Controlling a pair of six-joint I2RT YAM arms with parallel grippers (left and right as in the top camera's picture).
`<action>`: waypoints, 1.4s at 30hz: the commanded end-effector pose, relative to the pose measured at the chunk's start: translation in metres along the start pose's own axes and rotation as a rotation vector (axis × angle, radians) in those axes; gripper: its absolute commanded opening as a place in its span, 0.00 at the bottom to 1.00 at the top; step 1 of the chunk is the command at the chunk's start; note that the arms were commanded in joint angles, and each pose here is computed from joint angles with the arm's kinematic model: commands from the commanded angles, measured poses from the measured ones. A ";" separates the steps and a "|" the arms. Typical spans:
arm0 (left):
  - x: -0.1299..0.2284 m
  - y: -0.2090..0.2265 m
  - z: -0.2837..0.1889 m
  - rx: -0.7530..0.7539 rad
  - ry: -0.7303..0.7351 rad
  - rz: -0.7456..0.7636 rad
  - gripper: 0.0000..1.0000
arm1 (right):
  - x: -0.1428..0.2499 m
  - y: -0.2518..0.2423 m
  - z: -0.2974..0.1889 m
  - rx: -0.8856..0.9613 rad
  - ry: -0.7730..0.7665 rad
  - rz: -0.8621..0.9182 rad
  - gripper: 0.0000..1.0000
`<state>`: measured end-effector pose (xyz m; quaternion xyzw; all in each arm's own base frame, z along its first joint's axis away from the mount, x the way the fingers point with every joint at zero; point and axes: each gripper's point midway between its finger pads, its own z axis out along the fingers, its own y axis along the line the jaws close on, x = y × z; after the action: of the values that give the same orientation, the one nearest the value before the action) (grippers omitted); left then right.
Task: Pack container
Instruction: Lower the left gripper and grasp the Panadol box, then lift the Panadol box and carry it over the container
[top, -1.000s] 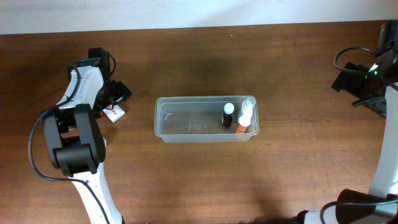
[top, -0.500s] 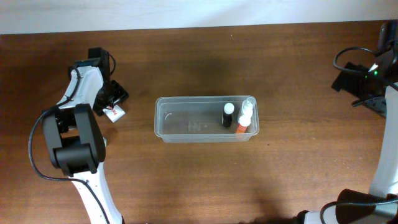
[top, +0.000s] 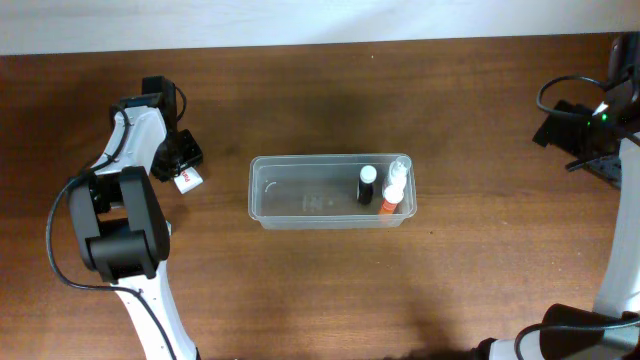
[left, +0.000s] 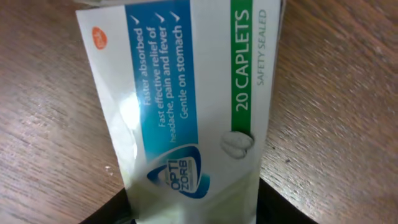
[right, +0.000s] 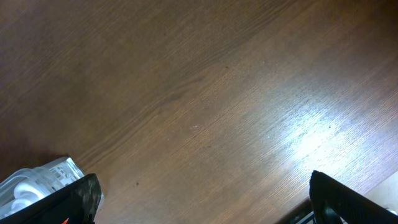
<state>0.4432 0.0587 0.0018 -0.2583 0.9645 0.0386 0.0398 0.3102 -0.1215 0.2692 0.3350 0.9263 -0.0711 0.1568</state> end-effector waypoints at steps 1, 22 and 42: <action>0.007 -0.013 0.007 0.058 0.033 0.094 0.46 | -0.004 -0.003 -0.007 0.005 -0.030 0.005 0.98; 0.029 -0.059 -0.016 0.096 0.053 0.372 0.47 | -0.004 -0.003 -0.007 0.006 -0.030 0.005 0.98; 0.066 -0.050 -0.138 0.136 0.238 0.489 0.45 | -0.004 -0.003 -0.007 0.006 -0.030 0.005 0.98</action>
<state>0.3996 -0.0167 0.1215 -0.0521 0.9951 -0.0239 -0.0806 0.3102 -0.1215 0.2692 0.3352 0.9263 -0.0711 0.1568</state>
